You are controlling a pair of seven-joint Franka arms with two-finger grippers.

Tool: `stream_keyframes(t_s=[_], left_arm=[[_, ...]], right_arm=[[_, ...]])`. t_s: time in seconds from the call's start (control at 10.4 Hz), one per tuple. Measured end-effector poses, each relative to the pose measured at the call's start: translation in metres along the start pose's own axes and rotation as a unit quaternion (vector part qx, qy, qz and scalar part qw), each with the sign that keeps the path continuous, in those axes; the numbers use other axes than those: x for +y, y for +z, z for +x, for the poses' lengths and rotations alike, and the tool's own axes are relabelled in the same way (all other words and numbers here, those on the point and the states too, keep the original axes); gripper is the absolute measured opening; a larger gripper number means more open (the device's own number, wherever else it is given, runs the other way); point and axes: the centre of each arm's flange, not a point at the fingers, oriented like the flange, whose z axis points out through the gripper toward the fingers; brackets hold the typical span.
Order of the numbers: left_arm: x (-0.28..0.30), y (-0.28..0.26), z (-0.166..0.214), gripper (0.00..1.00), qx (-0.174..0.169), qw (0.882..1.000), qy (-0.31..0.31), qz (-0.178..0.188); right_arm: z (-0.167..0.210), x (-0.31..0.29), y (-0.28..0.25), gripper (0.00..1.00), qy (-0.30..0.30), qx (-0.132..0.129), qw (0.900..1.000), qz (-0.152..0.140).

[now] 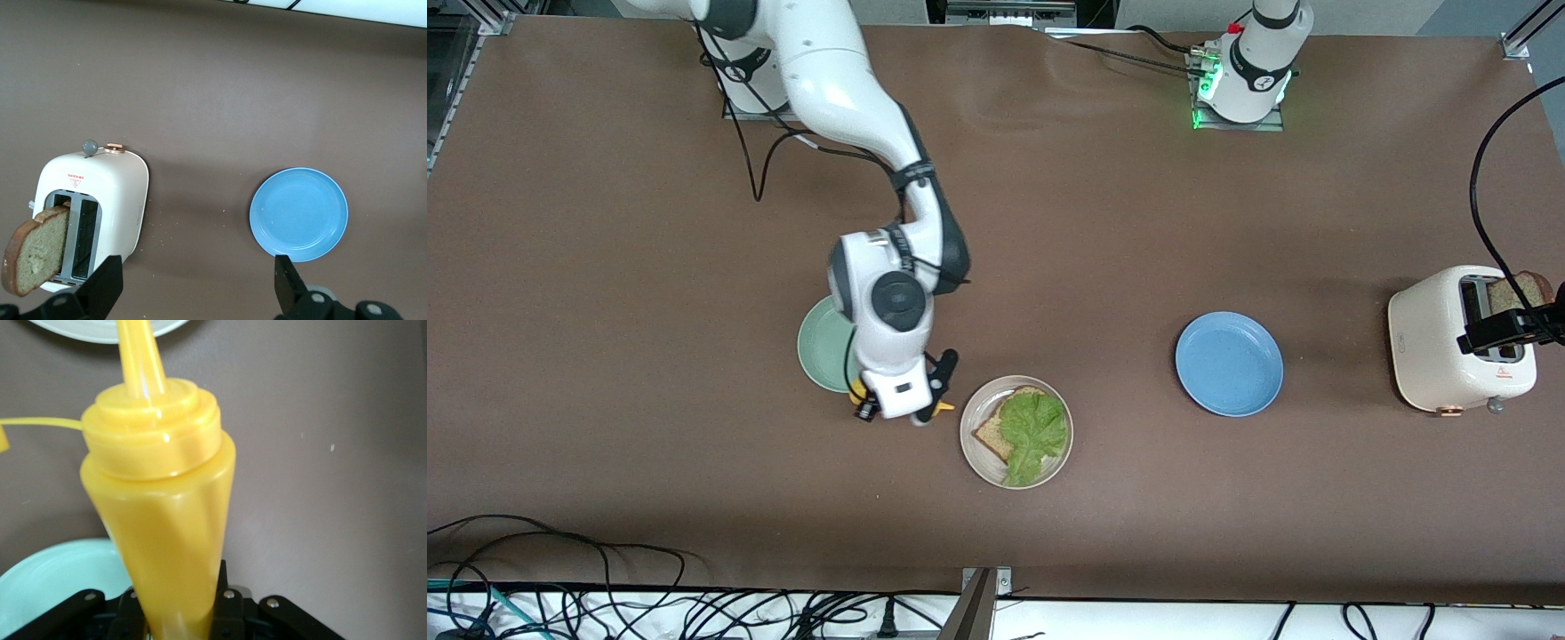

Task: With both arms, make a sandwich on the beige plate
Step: 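Carry the mustard bottle back beside the pale green plate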

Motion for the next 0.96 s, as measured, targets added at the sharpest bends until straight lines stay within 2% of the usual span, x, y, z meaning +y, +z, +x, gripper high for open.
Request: stream_keyframes(t_s=[0.1,0.29,0.48,0.58,0.77,0.96], left_arm=[[0.0,0.0,0.0,1.0,0.0,1.0,0.0,0.0],[0.001,0.0,0.0,1.0,0.0,1.0,0.0,0.0],[0.001,0.0,0.0,1.0,0.0,1.0,0.001,0.0],[0.001,0.001,0.0,1.0,0.0,1.0,0.001,0.0],[0.001,0.001,0.0,1.0,-0.001,1.0,0.001,0.0],[0.001,0.001,0.0,1.0,-0.001,1.0,0.001,0.0]], right_arm=[[-0.027,0.016,-0.011,0.24,0.02,0.025,0.998,0.05],[-0.078,0.041,-0.024,0.24,0.014,0.062,0.988,0.14],[-0.125,0.07,-0.019,0.24,-0.016,0.096,0.975,0.2],[-0.15,0.088,-0.011,0.24,-0.034,0.127,0.966,0.222],[-0.206,0.124,0.014,0.24,-0.076,0.189,0.948,0.246],[-0.258,0.148,0.05,0.24,-0.12,0.248,0.924,0.266]])
